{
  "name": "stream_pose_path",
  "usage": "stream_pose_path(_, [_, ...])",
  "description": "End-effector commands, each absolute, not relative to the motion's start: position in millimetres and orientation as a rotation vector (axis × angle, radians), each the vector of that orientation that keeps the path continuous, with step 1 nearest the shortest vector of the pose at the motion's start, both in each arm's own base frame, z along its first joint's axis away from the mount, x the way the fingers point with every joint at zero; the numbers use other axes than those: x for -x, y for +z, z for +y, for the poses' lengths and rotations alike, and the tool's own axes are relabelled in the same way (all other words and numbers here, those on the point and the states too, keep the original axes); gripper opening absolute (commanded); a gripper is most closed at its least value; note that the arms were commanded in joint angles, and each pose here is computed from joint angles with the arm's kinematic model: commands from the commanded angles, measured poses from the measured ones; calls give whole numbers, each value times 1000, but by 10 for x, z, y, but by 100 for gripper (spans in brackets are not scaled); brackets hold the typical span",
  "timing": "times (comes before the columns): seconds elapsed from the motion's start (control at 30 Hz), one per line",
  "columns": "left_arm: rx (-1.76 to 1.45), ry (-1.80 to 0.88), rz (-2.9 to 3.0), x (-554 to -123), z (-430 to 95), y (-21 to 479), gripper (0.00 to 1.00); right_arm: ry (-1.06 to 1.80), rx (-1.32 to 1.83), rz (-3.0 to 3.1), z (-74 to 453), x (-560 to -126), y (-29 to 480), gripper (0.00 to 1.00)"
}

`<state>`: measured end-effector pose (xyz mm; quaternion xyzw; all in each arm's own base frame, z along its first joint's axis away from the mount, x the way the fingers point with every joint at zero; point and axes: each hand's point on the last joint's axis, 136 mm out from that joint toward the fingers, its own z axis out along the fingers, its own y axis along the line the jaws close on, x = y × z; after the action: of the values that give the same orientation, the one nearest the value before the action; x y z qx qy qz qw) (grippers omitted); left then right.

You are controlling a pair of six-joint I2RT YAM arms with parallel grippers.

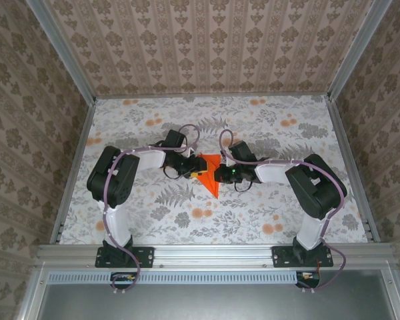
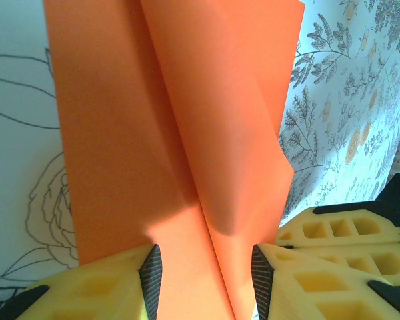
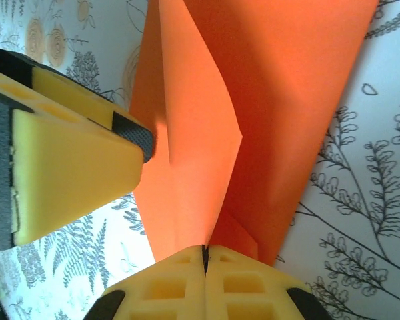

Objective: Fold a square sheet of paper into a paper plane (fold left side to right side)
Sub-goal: Fourth fold the wing at the center of the table.

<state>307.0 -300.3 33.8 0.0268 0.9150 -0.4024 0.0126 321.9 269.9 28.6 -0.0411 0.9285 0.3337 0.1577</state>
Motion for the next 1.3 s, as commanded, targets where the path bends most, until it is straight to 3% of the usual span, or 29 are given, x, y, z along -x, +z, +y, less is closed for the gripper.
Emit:
stream_pose_path(0.0, [-58, -1206, 2911, -3014, -2963, 223, 44, 891, 122, 2673, 2651, -3247, 290, 2])
stream_pose_path(1.27, [-95, -1223, 2873, -3027, -2973, 377, 44, 748, 97, 2814, 2504, -3158, -31, 2])
